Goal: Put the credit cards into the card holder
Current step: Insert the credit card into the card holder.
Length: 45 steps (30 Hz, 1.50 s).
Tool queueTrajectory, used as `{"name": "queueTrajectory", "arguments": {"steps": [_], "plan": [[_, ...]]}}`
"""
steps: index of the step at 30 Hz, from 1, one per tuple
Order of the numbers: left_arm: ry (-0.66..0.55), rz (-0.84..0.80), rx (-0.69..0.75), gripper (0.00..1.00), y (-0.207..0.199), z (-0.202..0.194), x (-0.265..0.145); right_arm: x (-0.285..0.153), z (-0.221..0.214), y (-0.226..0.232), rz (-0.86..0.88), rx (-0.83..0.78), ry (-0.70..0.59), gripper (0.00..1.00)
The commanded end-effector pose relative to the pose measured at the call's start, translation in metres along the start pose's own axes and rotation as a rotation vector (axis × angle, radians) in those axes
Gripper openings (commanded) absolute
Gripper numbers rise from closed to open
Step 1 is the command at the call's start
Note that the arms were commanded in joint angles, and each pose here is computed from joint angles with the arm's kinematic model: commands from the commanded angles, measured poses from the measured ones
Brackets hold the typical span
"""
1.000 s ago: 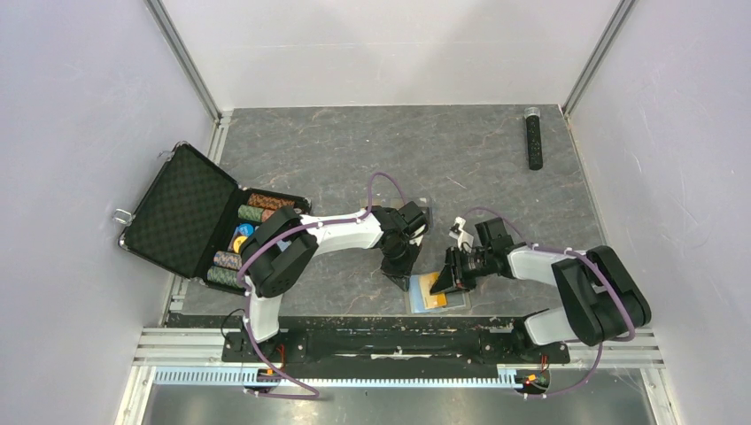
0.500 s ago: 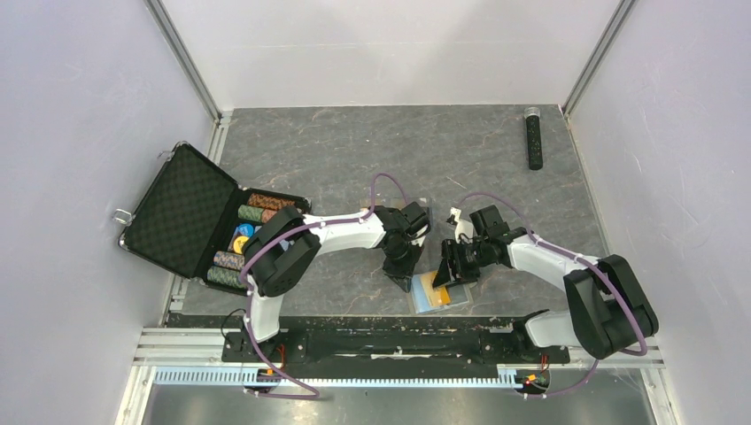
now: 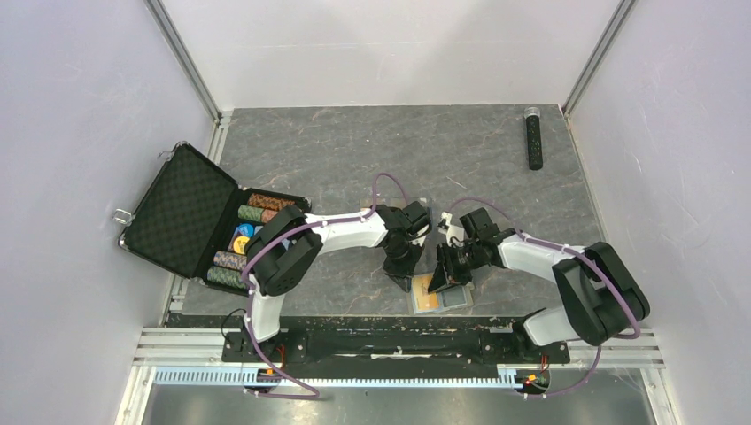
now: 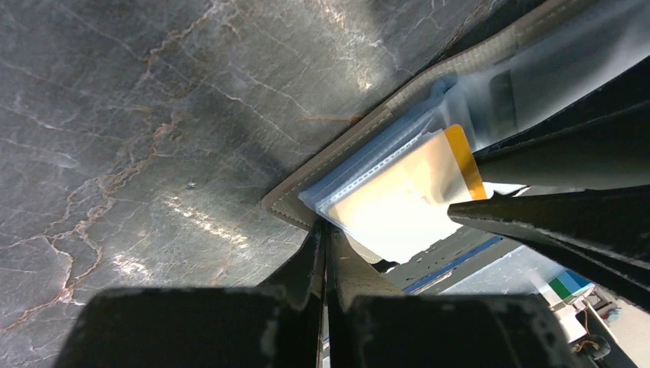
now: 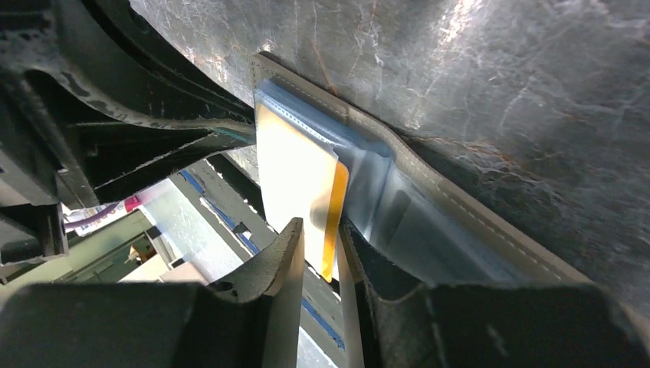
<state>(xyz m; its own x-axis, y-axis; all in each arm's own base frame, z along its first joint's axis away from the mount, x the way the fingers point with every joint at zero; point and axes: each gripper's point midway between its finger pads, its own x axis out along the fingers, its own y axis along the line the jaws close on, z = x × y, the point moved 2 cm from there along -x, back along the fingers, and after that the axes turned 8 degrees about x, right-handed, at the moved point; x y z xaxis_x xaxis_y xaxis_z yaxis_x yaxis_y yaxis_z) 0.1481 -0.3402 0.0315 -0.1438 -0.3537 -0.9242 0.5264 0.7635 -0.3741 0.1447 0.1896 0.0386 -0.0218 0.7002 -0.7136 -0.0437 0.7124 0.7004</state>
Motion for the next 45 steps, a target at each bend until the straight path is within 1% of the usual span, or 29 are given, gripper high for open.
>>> {"name": "queueTrajectory", "arguments": {"steps": [1, 5, 10, 12, 16, 19, 22, 26, 31, 34, 38, 42, 45], "plan": [[0.017, 0.062, 0.039, 0.02, 0.012, 0.0, 0.025, 0.005, 0.012, 0.031, 0.121, -0.033, -0.014, 0.23], [0.001, 0.063, 0.034, 0.02, 0.014, 0.005, 0.021, 0.008, 0.013, 0.04, 0.18, -0.016, -0.023, 0.23], [-0.039, 0.044, -0.001, 0.02, 0.022, 0.02, 0.013, 0.015, 0.018, 0.037, 0.181, 0.002, -0.03, 0.25], [-0.058, 0.039, -0.018, 0.02, 0.027, 0.027, 0.007, 0.017, 0.023, 0.038, 0.187, 0.013, -0.038, 0.25], [-0.099, 0.041, -0.036, 0.04, 0.037, 0.043, -0.008, 0.022, 0.046, 0.051, 0.223, -0.004, -0.089, 0.26], [-0.135, 0.059, -0.042, 0.08, 0.046, 0.053, -0.022, 0.023, 0.062, 0.064, 0.257, -0.001, -0.116, 0.27], [-0.17, 0.089, -0.044, 0.18, 0.052, 0.059, -0.039, 0.023, 0.071, 0.071, 0.258, -0.01, -0.135, 0.31], [-0.204, 0.12, -0.062, 0.31, 0.06, 0.054, -0.057, 0.021, 0.072, 0.067, 0.207, -0.033, -0.134, 0.4], [-0.225, 0.099, -0.117, 0.39, 0.066, 0.04, -0.066, 0.014, 0.064, 0.059, 0.125, -0.072, -0.105, 0.52], [-0.247, 0.026, -0.159, 0.41, 0.063, 0.035, -0.063, 0.008, 0.061, 0.056, 0.088, -0.104, -0.098, 0.56], [-0.262, -0.024, -0.2, 0.43, 0.064, 0.035, -0.057, 0.004, 0.057, 0.052, 0.055, -0.125, -0.087, 0.59], [-0.274, -0.017, -0.215, 0.43, 0.074, 0.05, -0.051, 0.0, 0.056, 0.051, 0.036, -0.134, -0.094, 0.6], [-0.291, -0.011, -0.224, 0.41, 0.082, 0.07, -0.05, -0.002, 0.057, 0.052, 0.03, -0.141, -0.105, 0.62]]}}
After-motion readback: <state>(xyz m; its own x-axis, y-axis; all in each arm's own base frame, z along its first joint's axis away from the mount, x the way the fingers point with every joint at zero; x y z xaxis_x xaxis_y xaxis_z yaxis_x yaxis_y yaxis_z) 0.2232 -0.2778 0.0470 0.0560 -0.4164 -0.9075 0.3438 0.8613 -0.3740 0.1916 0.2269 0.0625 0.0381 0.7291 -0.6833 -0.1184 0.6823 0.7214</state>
